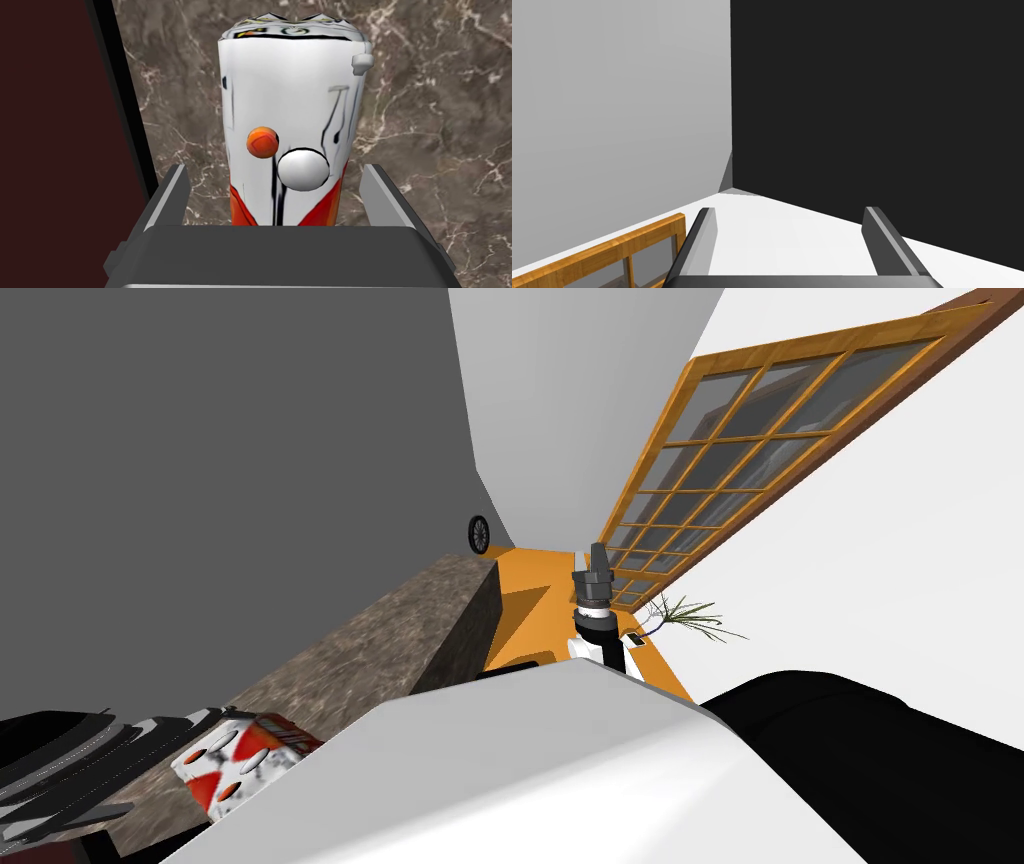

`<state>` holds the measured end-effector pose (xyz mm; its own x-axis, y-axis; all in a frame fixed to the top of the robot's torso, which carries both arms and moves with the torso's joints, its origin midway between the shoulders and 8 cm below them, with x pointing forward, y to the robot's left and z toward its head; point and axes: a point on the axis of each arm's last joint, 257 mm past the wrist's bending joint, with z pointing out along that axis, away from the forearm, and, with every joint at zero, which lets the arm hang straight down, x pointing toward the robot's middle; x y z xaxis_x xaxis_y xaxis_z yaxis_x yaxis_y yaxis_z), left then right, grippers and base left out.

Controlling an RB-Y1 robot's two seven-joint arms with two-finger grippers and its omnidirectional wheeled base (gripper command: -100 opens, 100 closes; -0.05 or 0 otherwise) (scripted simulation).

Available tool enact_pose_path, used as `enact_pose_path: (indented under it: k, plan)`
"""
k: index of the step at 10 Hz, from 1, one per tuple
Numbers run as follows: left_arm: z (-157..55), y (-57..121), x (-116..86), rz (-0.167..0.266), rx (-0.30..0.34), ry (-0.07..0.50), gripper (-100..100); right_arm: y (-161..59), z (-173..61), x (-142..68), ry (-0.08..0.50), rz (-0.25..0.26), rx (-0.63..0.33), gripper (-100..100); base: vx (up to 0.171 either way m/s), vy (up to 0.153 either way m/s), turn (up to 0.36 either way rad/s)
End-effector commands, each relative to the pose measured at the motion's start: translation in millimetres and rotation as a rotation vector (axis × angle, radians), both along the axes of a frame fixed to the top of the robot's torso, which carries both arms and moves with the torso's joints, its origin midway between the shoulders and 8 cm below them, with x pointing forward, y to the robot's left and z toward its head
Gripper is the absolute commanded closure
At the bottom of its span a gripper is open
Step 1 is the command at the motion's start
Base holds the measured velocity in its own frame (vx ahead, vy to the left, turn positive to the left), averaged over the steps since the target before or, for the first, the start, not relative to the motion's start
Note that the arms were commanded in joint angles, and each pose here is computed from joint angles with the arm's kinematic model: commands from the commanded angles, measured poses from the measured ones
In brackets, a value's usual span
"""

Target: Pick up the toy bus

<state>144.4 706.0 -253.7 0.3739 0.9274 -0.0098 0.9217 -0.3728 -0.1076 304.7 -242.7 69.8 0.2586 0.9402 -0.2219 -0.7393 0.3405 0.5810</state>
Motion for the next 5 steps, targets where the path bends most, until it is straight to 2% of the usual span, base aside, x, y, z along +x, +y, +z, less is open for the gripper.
enact_pose_path:
  k: [1,5]
  plan:
    - [0.4,0.4,-0.2,-0.006,0.0,-0.001,-100,0.0,0.0,0.0,0.0,0.0,0.0,0,-0.002,0.009,-0.04]
    - [0.4,0.4,-0.2,-0.006,0.0,-0.001,-100,0.0,0.0,0.0,0.0,0.0,0.0,0,0.009,-0.004,0.003]
